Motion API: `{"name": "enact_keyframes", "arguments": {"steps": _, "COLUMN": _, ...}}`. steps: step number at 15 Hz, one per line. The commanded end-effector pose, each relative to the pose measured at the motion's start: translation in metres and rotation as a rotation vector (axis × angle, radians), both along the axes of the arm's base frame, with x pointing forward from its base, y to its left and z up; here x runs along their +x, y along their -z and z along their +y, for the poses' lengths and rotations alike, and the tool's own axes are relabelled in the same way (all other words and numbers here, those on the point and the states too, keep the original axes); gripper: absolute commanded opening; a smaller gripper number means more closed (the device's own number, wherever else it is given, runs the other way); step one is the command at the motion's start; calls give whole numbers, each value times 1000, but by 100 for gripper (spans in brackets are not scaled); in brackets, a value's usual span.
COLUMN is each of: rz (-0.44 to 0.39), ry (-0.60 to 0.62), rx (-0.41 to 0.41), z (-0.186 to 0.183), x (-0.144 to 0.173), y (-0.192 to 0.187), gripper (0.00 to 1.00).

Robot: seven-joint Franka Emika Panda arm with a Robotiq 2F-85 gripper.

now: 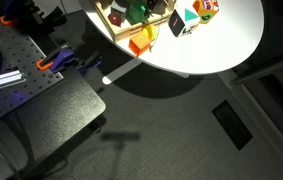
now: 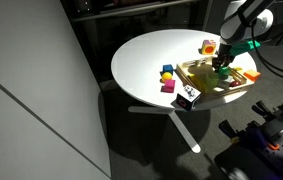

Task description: Pick up the green block and put it on the orange block and the tray

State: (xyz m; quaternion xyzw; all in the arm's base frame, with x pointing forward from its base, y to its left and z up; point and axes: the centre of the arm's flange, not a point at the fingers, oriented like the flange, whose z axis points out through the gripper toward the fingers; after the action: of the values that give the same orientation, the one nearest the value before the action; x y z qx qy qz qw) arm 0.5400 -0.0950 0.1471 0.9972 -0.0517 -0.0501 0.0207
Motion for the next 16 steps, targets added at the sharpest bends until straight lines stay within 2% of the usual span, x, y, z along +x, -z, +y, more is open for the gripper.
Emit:
{"name": "enact_keyframes", "arguments": {"steps": 1, "rz": 11, "ry": 15, "rx": 16, "z": -5, "x": 3, "y": -21, "gripper": 32}}
{"name": "enact_keyframes", "arguments": {"steps": 10, "rz": 8, "ry": 51, "rx": 22, "z": -26, "x": -4, "y": -69, "gripper": 32}}
{"name": "enact_keyframes", "arguments": {"steps": 16, "rz": 28, "ry": 109, "rx": 15, "z": -57, "x": -7, "y": -78, "gripper": 32}}
